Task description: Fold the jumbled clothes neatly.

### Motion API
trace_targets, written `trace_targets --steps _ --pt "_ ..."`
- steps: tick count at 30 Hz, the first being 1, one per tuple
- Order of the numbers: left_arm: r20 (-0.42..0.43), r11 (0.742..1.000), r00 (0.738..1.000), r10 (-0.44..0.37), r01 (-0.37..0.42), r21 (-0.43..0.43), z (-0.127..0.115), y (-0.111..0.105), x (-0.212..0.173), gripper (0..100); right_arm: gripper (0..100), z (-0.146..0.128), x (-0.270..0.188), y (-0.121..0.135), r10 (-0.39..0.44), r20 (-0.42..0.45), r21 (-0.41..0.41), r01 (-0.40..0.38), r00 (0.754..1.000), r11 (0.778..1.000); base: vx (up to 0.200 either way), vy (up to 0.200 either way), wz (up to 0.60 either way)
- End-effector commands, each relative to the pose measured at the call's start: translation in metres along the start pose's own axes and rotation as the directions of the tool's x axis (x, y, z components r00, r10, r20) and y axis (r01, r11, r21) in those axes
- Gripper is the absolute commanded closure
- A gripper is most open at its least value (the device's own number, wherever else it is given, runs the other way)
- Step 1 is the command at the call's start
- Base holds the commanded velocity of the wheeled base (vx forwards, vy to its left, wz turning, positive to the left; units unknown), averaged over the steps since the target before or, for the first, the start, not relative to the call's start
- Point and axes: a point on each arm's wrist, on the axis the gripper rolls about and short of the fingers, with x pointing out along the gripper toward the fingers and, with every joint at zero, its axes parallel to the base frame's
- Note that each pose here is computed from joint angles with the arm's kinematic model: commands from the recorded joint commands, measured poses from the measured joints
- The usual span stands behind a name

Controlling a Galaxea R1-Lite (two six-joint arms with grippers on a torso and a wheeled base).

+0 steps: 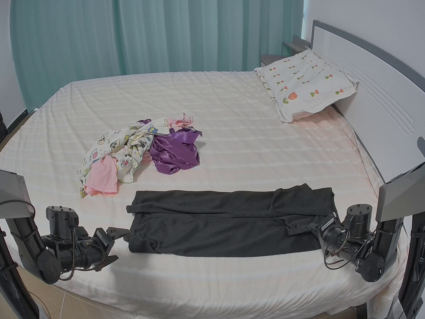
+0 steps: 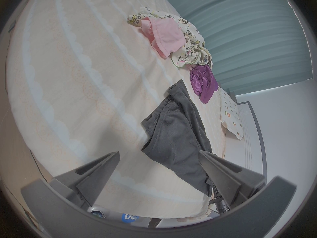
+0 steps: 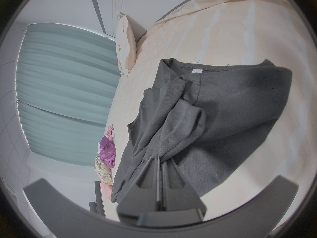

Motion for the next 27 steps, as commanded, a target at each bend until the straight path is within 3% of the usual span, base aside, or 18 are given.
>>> trace_targets --steps 1,9,27 --pt "-0.001 1.000 1.000 0.004 -0.004 -0.003 0.000 0.001 0.000 0 100 -0.001 -0.012 0.005 0.014 -0.007 -0.005 -0.014 1.000 1.000 0.000 0.000 0.00" --pt "-0.004 1.000 1.000 0.009 -0.009 -0.005 0.000 0.002 0.001 0 100 -0.006 -0.036 0.015 0.047 -0.036 -0.025 -0.048 0.998 0.999 0.000 0.000 0.00" --pt "-0.002 1.000 1.000 0.009 -0.009 -0.007 0.001 0.002 0.002 0 100 -0.018 -0.044 -0.007 -0.067 -0.104 -0.130 0.053 0.992 0.990 0.000 0.000 0.00"
